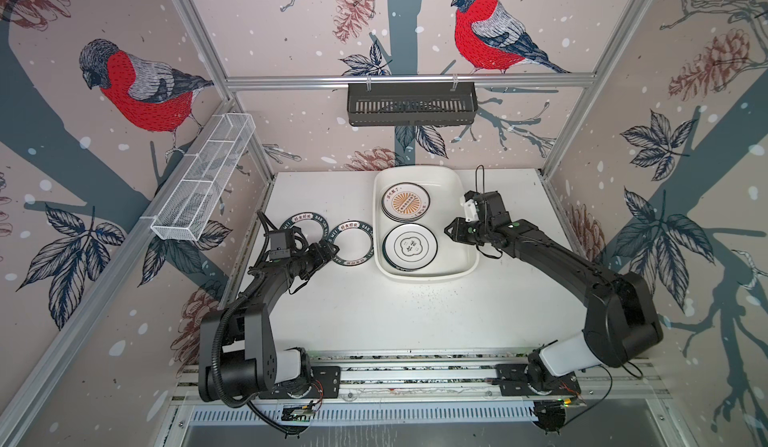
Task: Place the plates into the plastic bin on the countertop
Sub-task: 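Move the left gripper to the small green-rimmed plate and grasp its edge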
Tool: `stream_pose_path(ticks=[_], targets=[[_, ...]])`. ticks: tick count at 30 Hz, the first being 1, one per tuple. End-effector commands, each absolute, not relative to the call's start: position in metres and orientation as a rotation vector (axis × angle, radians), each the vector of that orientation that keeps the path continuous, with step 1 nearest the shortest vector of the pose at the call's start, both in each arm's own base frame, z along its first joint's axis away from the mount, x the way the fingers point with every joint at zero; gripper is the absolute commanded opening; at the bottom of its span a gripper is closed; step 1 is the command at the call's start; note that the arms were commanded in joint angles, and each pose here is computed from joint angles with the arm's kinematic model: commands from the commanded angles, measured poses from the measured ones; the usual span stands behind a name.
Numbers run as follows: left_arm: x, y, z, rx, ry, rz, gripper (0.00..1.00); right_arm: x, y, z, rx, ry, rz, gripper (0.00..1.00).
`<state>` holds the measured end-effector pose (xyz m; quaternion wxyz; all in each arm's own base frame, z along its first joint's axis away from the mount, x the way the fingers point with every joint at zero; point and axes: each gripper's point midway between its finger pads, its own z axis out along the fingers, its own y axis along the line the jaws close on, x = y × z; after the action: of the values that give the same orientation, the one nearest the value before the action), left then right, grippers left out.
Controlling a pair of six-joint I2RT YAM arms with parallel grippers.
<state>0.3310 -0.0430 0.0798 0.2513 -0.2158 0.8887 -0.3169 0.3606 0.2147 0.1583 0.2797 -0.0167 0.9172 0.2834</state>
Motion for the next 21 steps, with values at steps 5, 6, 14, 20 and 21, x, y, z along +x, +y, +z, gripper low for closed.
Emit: stream_pose_path(ticks=[5,6,14,20,21], targets=[[0.348,-0.047,0.079,-0.546,2.405,-0.956,0.82,0.362,0.213,0.163,-0.026,2.438,0.764,0.30],[0.349,-0.047,0.076,-0.538,2.420,-0.955,0.81,0.362,0.213,0.163,-0.025,2.438,0.765,0.30],[0.356,-0.041,0.058,-0.550,2.458,-0.977,0.78,0.362,0.212,0.165,-0.020,2.437,0.764,0.29],[0.358,-0.041,0.051,-0.538,2.450,-0.998,0.69,0.361,0.211,0.162,-0.016,2.442,0.763,0.29],[0.359,-0.041,0.049,-0.535,2.453,-0.994,0.68,0.361,0.211,0.161,-0.014,2.444,0.763,0.29]])
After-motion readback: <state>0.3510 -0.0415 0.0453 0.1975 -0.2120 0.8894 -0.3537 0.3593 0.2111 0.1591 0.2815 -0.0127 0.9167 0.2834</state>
